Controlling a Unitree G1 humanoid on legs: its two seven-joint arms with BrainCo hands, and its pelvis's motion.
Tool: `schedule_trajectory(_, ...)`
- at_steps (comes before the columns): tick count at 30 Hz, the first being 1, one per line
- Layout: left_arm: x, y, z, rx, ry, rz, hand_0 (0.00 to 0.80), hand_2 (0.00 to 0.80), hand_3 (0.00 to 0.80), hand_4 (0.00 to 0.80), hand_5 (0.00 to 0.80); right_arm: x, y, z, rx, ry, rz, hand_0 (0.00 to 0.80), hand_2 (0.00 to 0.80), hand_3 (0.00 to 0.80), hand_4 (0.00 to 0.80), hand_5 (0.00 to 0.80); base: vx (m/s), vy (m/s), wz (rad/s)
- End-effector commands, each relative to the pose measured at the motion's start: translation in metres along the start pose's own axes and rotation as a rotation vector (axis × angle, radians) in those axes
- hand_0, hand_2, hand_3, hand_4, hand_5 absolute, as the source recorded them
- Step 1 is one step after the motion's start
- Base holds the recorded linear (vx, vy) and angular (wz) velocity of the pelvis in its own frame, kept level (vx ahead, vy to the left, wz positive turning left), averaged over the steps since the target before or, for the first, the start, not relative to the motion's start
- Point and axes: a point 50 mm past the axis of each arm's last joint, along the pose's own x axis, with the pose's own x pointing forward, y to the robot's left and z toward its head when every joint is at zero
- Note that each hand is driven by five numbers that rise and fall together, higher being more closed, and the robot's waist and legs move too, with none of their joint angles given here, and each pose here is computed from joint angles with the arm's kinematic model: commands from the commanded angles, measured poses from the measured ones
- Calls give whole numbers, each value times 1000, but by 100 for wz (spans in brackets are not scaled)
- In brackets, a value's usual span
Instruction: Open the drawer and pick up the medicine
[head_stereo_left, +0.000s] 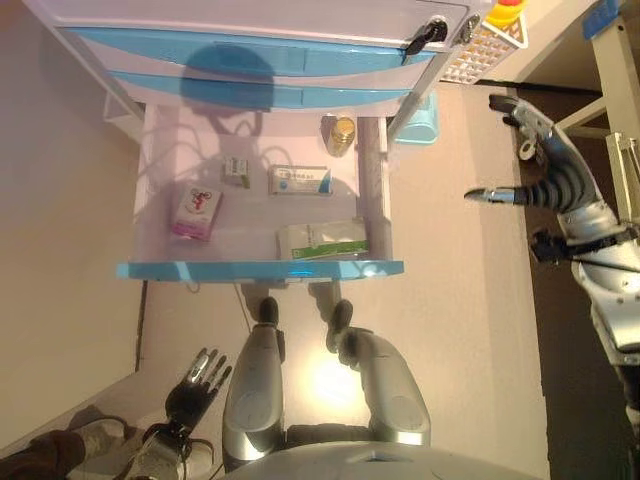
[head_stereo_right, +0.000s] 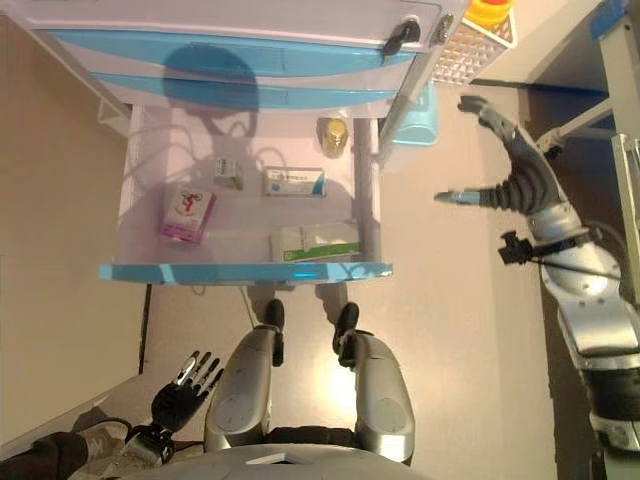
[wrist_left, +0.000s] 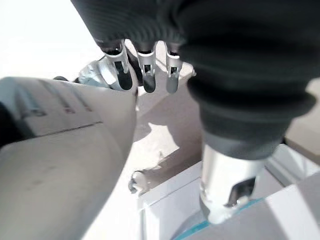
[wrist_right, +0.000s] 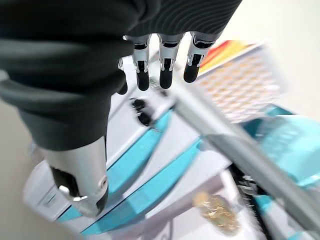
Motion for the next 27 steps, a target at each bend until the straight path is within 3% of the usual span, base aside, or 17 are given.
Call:
schedule_trajectory(1,-14,16,-1,65,37,61,0,0,0,0,0,17,2,19,-16,-82,80,0,0,0,0,0,16,-7,3)
schedule_trajectory(18,-6,5,6,93,53,42,0,0,0,0,0,71,34,25,-41,-75,312,0,0,0,0,0,30,3,11)
schedule_trajectory(27,-3,2,4,98,73,37,0,0,0,0,0,90,47,19,-154,-29,357,0,0,0,0,0,23,22,11)
